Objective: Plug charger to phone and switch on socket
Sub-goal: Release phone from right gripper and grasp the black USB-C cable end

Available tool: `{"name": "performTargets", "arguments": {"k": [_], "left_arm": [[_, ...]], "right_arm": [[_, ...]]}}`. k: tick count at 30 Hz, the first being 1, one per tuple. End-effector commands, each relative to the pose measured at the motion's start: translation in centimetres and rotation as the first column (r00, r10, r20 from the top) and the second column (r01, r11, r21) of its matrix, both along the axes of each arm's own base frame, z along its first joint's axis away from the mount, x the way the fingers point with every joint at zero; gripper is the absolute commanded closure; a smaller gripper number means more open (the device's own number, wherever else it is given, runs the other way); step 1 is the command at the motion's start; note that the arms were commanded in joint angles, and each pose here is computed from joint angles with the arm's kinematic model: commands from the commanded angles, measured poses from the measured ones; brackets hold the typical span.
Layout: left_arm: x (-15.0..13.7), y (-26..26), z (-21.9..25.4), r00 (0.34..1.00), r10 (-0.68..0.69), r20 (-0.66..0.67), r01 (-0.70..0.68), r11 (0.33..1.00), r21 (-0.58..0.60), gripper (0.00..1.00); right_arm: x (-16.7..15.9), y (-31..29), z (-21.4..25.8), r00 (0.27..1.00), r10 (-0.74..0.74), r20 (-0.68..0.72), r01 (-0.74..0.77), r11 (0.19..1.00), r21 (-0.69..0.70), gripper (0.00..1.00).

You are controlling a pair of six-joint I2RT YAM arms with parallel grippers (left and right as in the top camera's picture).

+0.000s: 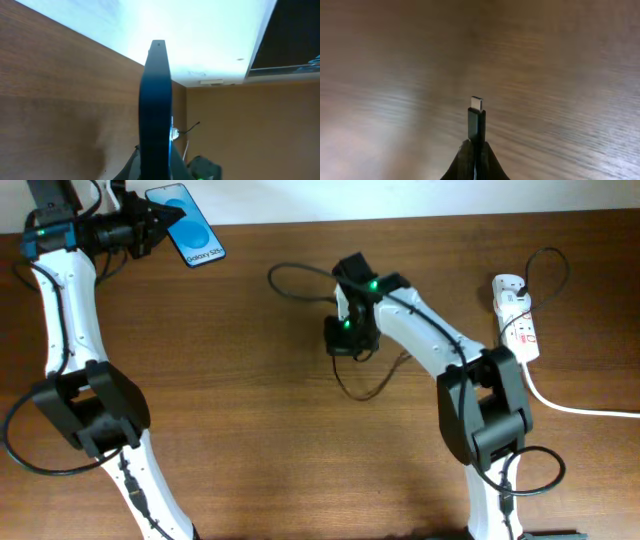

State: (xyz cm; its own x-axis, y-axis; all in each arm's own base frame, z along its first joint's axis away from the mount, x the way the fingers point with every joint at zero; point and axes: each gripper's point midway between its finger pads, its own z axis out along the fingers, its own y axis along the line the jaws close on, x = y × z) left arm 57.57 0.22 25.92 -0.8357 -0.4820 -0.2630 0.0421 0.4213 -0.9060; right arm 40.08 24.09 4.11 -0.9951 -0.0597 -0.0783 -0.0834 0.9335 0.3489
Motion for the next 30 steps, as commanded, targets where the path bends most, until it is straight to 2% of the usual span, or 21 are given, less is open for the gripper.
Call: {"name": "performTargets", "arguments": {"k": [1,3,10,13,15,20,21,24,28,30], "left_arm": [[-0.1,-1.4,0.6,0.999,-0.031,0.009,0.031,0.999,-0.015,1.0],[-0.1,-1.4,0.6,0.999,-0.031,0.008,0.031,0.999,-0.015,1.0],[-0.3,-1.5,0.4,0.999,-0.032,-0.01,0.032,0.999,-0.021,1.0],[-0.3,-1.5,0.4,0.999,-0.032,-0.01,0.032,0.999,-0.021,1.0],[-0.3,-1.5,0.4,0.999,-0.034,-0.009,0.034,0.999,-0.023,1.0],[-0.4,-1.6,0.5,0.999,-0.04,-0.008,0.039,0.999,-0.028,1.0],[-0.4,-1.6,0.5,0.999,-0.039,-0.008,0.039,0.999,-0.028,1.0],[-0.4,-1.6,0.5,0.999,-0.039,-0.008,0.039,0.999,-0.028,1.0],[-0.4,-1.6,0.5,0.999,-0.04,-0.008,0.039,0.999,-0.028,1.0],[-0.4,-1.6,0.5,0.999,-0.041,-0.007,0.041,0.999,-0.03,1.0]], "right_arm": [[-0.5,-0.7,-1.8,0.999,-0.05,0.018,0.051,0.995,-0.087,0.96],[-0.9,-0.9,-3.0,0.993,-0.118,-0.012,0.117,0.989,-0.092,0.96],[-1.9,-0.3,-7.0,0.978,-0.186,-0.093,0.173,0.976,-0.129,0.95],[-2.4,-0.4,-7.9,0.969,-0.212,-0.127,0.194,0.971,-0.138,0.82],[-2.5,-0.4,-8.0,0.967,-0.218,-0.133,0.198,0.97,-0.144,0.7],[-2.9,-0.5,-8.3,0.961,-0.233,-0.146,0.212,0.966,-0.147,0.68],[-2.9,-0.1,-8.2,0.963,-0.227,-0.147,0.207,0.969,-0.137,0.64],[-4.1,1.5,-8.3,0.97,-0.19,-0.15,0.169,0.975,-0.141,0.64],[-5.1,1.1,-9.1,0.956,-0.237,-0.173,0.208,0.964,-0.168,0.65],[-4.6,0.3,-9.3,0.946,-0.29,-0.143,0.257,0.943,-0.211,0.7]]}}
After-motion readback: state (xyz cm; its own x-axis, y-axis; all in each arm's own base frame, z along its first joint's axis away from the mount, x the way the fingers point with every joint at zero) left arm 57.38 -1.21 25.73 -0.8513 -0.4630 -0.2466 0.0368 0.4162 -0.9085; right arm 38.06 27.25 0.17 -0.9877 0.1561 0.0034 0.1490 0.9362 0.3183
